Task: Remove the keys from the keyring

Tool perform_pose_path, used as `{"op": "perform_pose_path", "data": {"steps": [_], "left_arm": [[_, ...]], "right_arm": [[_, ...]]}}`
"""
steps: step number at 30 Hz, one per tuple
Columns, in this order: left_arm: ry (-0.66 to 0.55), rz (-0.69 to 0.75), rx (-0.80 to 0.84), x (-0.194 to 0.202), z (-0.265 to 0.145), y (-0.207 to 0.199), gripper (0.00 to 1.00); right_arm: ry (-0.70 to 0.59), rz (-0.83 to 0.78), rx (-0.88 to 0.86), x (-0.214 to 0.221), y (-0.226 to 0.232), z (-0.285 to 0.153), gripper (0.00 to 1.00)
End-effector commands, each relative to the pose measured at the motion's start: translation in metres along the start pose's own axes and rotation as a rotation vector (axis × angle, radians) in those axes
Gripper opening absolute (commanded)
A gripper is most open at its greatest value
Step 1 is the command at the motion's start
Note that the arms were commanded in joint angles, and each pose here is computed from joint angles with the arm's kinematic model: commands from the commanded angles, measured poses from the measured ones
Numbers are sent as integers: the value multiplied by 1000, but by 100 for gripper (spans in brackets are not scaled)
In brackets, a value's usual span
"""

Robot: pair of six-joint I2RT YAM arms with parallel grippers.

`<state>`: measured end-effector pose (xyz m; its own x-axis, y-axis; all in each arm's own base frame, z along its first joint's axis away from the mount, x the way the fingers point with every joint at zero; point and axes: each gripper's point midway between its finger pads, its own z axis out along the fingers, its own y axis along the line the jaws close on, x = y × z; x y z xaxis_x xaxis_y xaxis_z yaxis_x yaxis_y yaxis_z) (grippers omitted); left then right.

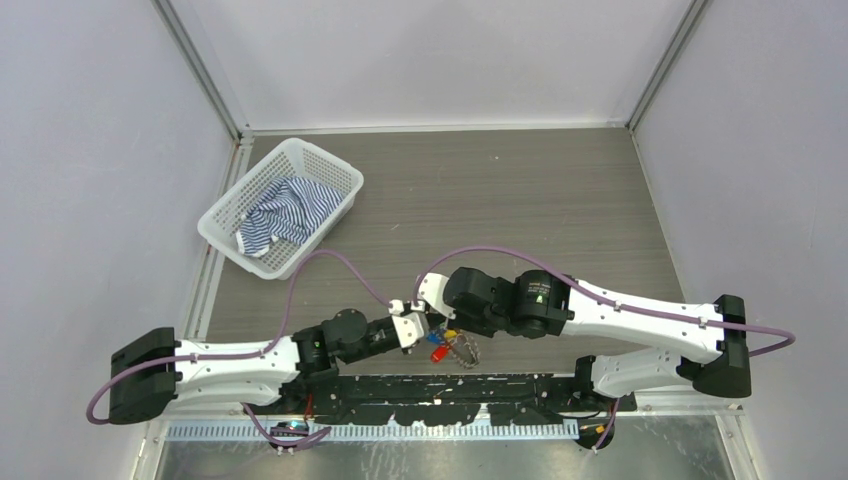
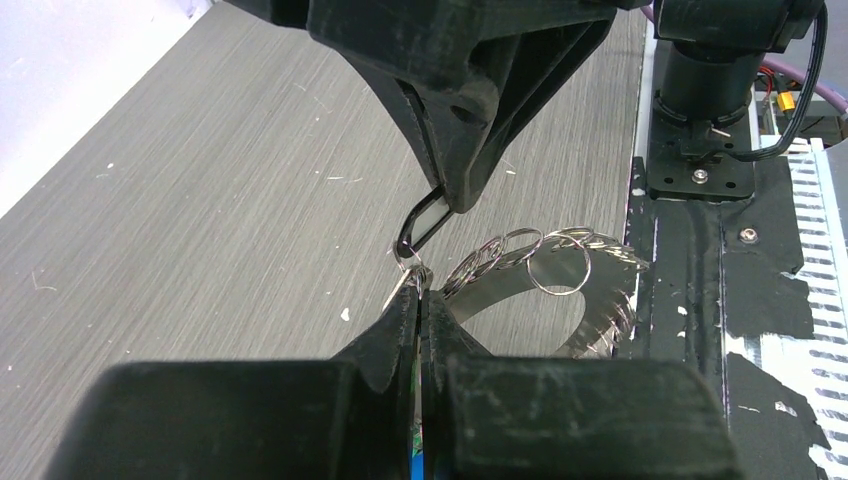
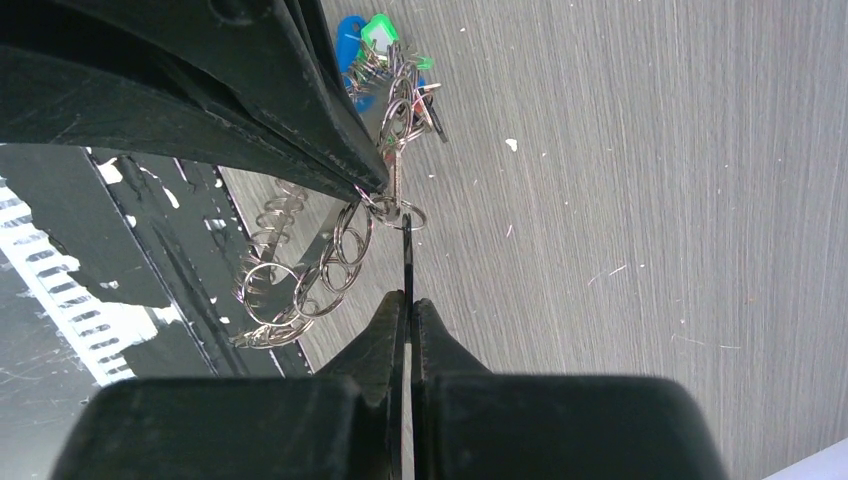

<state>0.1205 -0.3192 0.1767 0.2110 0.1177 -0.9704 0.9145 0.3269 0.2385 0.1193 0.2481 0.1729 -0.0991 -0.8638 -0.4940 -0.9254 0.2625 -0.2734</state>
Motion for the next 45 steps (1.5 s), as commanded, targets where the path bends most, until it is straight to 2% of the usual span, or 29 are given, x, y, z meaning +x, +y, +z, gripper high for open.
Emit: {"op": "perform_pose_path", "data": {"steps": [1,23,45], "left_arm": [[-125,8,-60,-40,8,17,0],[-135,32,-23,-48,17,13,0],[-178,69,19,-59,17,8,0]], "right_arm": [[6,-94,-101,-5,24,11,1],[105,-172,-117,1,29,28,1],[112,-192,-180,-3,45,43,1]]}}
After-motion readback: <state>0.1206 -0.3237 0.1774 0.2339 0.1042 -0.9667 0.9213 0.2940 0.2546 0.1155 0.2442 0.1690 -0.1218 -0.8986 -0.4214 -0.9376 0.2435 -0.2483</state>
